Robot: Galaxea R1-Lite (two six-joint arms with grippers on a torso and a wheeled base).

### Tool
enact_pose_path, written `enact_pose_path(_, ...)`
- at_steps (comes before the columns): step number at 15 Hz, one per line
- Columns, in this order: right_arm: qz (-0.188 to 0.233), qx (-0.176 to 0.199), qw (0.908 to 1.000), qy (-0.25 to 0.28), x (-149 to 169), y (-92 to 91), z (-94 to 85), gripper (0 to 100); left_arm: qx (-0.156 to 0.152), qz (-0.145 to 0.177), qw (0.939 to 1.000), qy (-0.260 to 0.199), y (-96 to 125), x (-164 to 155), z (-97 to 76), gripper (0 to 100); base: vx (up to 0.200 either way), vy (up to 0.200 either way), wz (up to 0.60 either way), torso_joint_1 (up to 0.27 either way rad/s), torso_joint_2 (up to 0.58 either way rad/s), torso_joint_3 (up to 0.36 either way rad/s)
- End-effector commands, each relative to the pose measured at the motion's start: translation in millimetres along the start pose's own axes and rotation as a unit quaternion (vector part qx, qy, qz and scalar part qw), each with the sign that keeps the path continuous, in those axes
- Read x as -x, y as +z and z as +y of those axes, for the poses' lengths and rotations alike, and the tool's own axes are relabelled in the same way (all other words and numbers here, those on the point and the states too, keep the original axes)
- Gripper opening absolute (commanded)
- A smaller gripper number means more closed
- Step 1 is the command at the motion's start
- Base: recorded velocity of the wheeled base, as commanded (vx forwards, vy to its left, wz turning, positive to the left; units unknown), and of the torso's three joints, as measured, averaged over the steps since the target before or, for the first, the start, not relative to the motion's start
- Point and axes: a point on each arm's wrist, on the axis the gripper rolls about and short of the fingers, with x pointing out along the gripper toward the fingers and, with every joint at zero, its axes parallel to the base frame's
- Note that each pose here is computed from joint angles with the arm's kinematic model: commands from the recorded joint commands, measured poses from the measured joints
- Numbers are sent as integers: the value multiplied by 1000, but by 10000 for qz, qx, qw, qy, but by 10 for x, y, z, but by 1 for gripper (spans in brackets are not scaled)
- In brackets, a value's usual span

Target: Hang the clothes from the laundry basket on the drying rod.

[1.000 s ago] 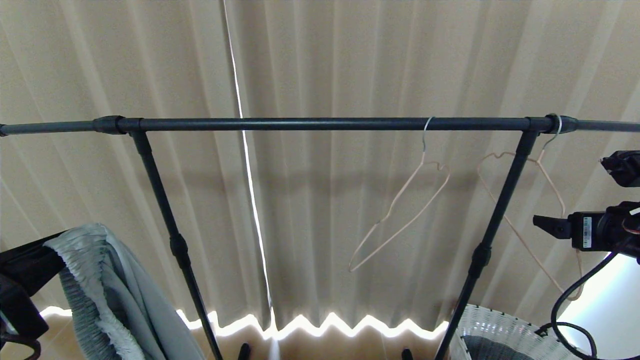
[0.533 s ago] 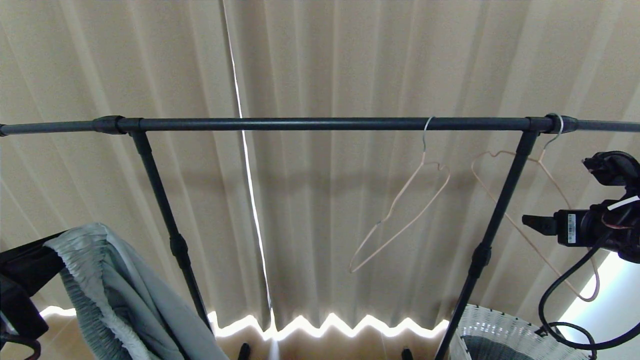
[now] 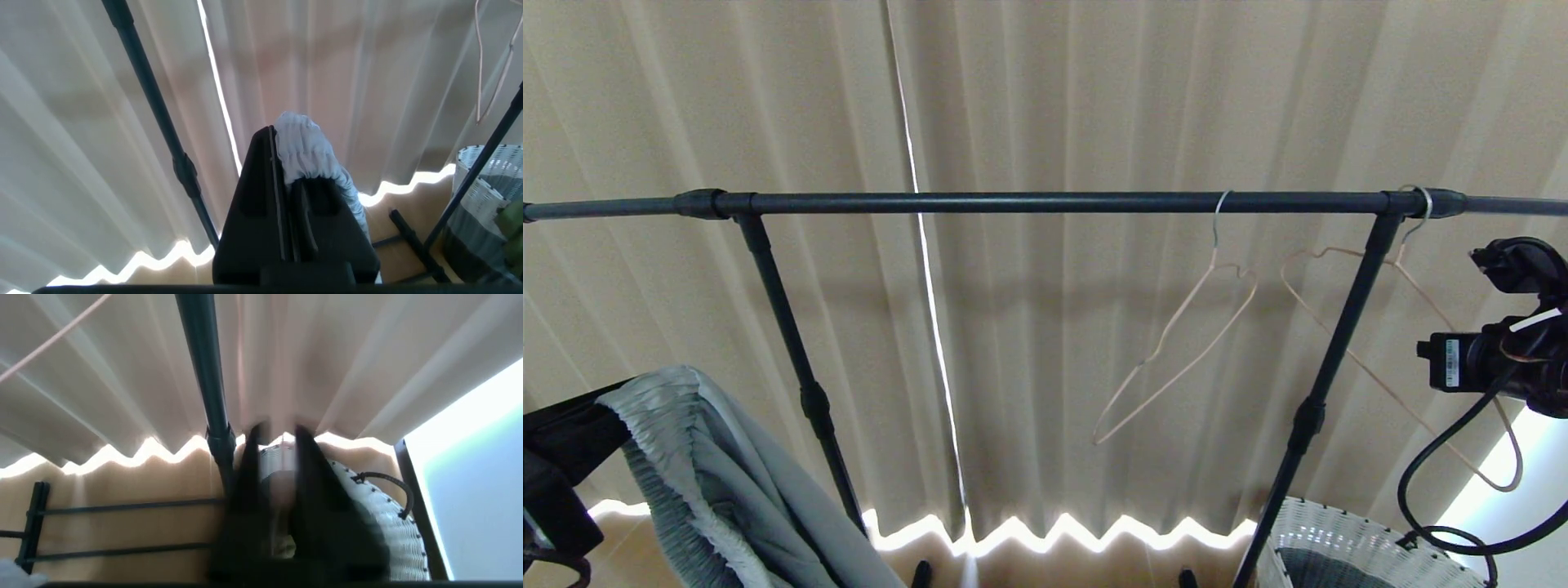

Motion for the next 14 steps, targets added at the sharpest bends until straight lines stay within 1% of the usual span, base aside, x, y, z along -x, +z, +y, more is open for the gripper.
enact_pose_path(1,-23,-1,10000,-1,3,12,0,0,2,16,10000,1,-11,1,-1,0,0,0,0,0,0,0)
enact_pose_path(4,-76,-7,10000,1,30,24,-3,0,2,16,10000,1,-11,1,-1,0,0,0,0,0,0,0)
enact_pose_path(6,-183,-27,9998,5,58,49,-6,0,1,9,10000,2,-6,1,0,0,0,0,0,0,0,0)
enact_pose_path(8,-320,-36,9995,10,143,78,-14,0,1,9,10000,2,-10,4,-1,0,0,0,0,0,0,0)
enact_pose_path(9,-449,-51,9990,14,258,94,-27,0,1,9,10000,2,-10,4,-1,0,0,0,0,0,0,0)
enact_pose_path(12,-540,-61,9985,17,406,83,-45,0,-6,9,10000,2,-10,4,-1,0,0,0,0,0,0,0)
enact_pose_path(14,-533,-61,9986,17,492,57,-56,0,-144,9,9999,2,-12,4,-1,0,0,0,0,0,0,0)
